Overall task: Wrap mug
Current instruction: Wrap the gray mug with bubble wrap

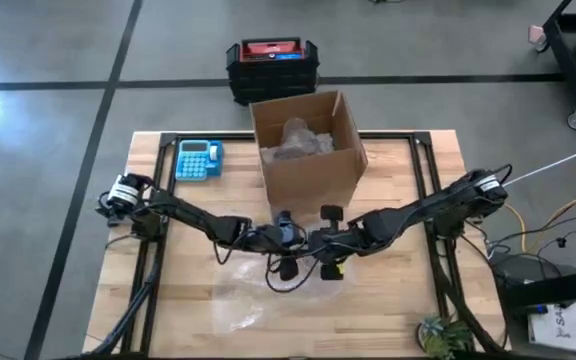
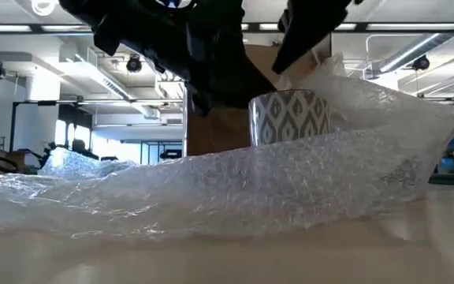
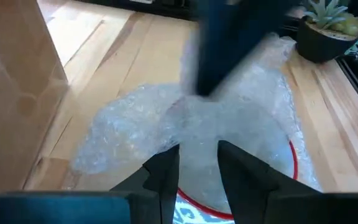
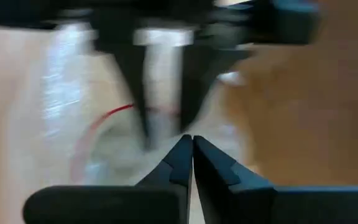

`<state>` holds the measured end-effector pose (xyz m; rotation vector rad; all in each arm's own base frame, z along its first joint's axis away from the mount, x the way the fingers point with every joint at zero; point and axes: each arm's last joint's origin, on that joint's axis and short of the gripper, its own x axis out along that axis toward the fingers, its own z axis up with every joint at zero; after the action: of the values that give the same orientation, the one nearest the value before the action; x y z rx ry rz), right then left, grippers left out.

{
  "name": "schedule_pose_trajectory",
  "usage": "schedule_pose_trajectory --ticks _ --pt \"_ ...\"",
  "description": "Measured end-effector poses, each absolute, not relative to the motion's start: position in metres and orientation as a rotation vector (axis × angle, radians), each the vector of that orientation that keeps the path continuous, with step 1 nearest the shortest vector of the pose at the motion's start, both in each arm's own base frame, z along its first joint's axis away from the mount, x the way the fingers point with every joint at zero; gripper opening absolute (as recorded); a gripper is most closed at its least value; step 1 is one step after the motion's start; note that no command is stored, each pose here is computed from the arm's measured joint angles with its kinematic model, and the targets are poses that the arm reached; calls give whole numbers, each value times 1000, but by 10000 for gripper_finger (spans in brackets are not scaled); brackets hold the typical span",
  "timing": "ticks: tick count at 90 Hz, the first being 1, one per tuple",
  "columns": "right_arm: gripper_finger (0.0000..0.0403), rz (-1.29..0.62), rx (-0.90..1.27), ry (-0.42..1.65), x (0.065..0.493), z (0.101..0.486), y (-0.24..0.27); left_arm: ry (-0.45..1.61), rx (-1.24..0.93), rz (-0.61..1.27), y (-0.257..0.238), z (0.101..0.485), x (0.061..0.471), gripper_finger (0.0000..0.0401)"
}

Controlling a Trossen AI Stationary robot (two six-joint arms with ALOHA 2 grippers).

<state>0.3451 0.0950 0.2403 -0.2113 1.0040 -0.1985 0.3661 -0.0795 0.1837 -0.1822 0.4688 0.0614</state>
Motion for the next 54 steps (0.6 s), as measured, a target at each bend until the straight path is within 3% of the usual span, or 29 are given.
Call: schedule_pose_trajectory --ticks 54 --pt "0 -44 -127 1218 363 158 109 459 -185 47 -81 184 366 98"
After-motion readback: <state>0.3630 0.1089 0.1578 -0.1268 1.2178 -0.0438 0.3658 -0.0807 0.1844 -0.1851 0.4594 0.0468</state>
